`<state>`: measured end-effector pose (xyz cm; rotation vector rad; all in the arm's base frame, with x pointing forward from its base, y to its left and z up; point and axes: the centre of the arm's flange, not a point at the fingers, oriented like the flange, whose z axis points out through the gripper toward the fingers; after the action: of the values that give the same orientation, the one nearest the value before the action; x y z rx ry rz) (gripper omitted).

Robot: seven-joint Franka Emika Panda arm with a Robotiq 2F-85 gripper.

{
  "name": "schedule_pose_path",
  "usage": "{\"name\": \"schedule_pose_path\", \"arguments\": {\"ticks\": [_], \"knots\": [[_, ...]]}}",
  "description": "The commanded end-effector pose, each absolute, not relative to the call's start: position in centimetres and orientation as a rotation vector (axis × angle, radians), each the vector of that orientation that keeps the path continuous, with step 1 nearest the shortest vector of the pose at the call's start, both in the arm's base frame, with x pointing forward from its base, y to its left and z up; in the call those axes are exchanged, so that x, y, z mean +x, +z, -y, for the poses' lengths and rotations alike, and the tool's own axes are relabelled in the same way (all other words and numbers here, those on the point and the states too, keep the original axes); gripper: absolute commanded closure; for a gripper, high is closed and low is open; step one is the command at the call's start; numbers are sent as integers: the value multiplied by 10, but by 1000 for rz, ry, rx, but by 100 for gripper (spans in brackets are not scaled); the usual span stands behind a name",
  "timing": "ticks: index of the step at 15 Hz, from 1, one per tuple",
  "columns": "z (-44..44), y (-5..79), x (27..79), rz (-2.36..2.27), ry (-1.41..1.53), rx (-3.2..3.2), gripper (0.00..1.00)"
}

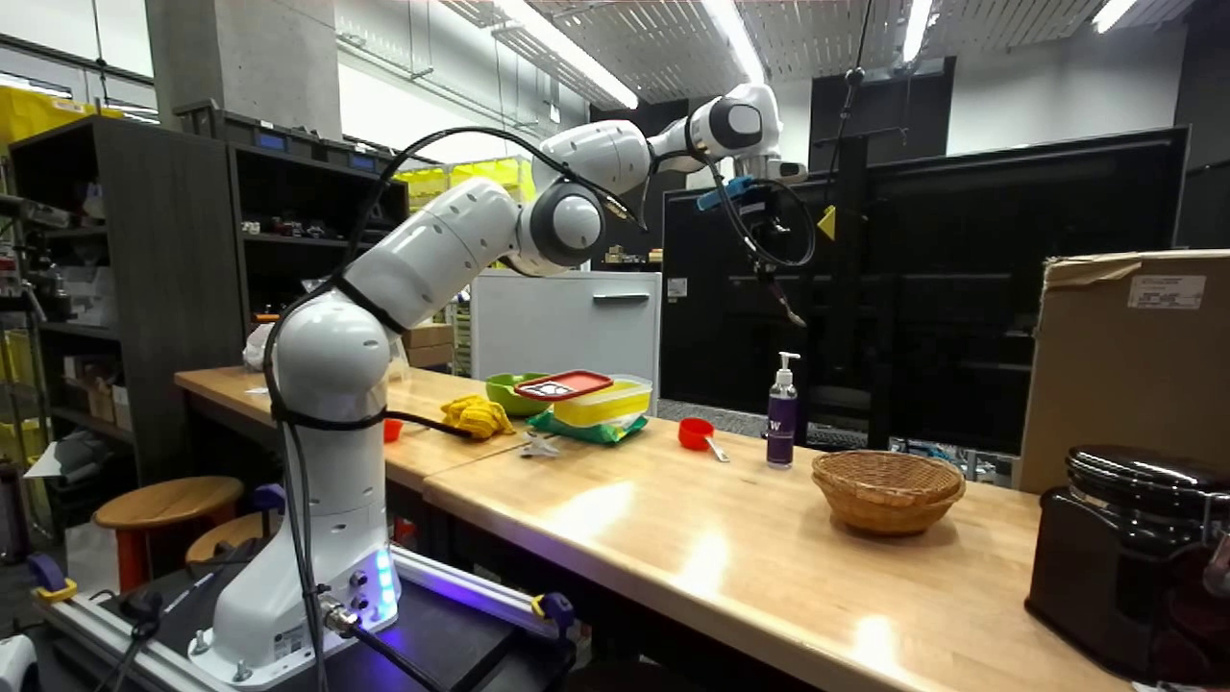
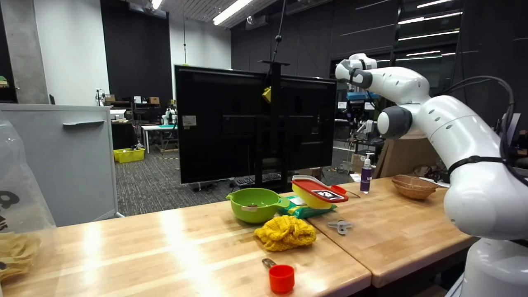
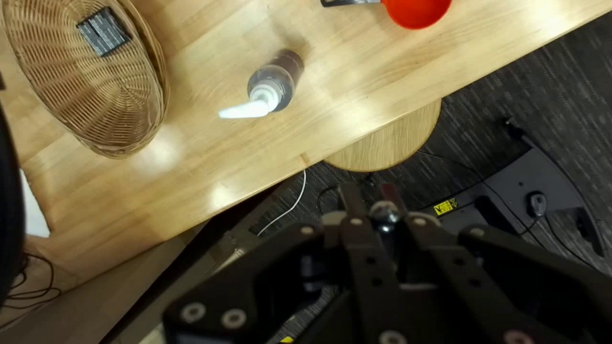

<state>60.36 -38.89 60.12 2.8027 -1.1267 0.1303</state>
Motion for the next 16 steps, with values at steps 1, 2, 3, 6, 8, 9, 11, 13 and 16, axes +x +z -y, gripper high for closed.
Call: {"name": "schedule_pose_path", "arguments": {"ticks": [1, 2, 3, 6, 8, 9, 11, 13, 16], "knots": [[361, 554, 553, 1066, 186, 2773, 97], [362, 552, 555, 1056, 187, 2775, 97], [364, 548, 557, 1048, 192, 2776, 97], [367, 539, 562, 1030, 180, 2786, 97], [399, 572, 620, 1066, 150, 2806, 88], [400, 570, 620, 1066, 146, 2807, 88], [400, 569, 621, 1066, 144, 2807, 88], [400, 569, 621, 1066, 145, 2807, 88], [400, 569, 621, 1066, 145, 2807, 88]]}}
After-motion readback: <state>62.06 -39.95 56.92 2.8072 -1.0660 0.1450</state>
